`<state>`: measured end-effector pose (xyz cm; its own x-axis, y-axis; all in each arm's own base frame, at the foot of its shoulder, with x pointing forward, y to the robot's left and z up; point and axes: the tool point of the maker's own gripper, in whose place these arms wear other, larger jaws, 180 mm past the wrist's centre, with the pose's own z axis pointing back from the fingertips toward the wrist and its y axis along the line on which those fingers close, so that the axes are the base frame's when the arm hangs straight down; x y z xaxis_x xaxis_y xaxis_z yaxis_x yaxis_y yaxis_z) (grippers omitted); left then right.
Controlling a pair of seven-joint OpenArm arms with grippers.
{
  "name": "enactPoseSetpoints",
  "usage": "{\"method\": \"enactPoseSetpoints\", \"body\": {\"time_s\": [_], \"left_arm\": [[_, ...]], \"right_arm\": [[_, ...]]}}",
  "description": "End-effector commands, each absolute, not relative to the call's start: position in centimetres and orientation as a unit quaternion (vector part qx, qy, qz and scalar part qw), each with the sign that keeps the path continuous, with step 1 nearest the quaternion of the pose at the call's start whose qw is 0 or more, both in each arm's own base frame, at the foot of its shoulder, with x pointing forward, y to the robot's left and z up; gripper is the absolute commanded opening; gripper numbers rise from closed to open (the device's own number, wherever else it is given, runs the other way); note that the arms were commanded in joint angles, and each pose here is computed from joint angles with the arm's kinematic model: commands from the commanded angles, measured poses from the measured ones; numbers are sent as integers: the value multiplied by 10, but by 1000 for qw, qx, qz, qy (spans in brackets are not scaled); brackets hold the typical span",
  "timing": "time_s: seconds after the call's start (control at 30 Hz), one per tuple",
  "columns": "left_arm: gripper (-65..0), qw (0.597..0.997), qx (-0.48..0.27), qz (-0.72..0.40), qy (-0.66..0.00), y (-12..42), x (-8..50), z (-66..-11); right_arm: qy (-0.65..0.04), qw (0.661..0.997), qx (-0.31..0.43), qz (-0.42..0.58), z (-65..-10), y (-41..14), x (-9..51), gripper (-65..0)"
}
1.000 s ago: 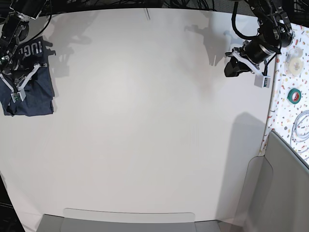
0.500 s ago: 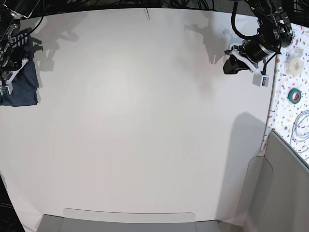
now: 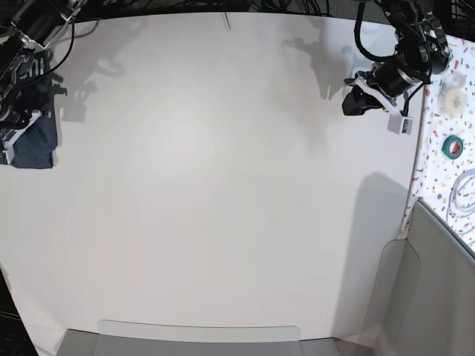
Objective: Layout the t-shirt on the table in an organized manner, then fold the t-shirt properly
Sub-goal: 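Release the bundle with the right gripper and raise it away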
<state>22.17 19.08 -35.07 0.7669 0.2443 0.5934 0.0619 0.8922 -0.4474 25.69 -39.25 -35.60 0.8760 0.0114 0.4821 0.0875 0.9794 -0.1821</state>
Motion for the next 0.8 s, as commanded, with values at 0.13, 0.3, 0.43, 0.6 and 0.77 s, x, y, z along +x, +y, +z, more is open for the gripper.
{"method": "enactPoseSetpoints", "body": {"time_s": [0.13, 0.3, 0.43, 0.6, 0.77], "left_arm": [[-610, 906, -237, 27, -349, 178, 228, -344], [-610, 905, -240, 20, -351, 174, 228, -342], [-610, 888, -225, -3, -402, 173, 239, -312], [-610, 864, -210, -8, -458, 179, 245, -288], [-610, 833, -205, 10, -515, 188, 256, -269]], "right_arm": [[-331, 932, -146, -8, -294, -401, 289, -650], [-406, 897, -176, 17, -246, -368, 298, -650], [-430, 887, -169, 26, -242, -329, 285, -650], [-486, 864, -127, 30, -254, -299, 284, -650], [-583, 805, -102, 44, -238, -277, 280, -650]]}}
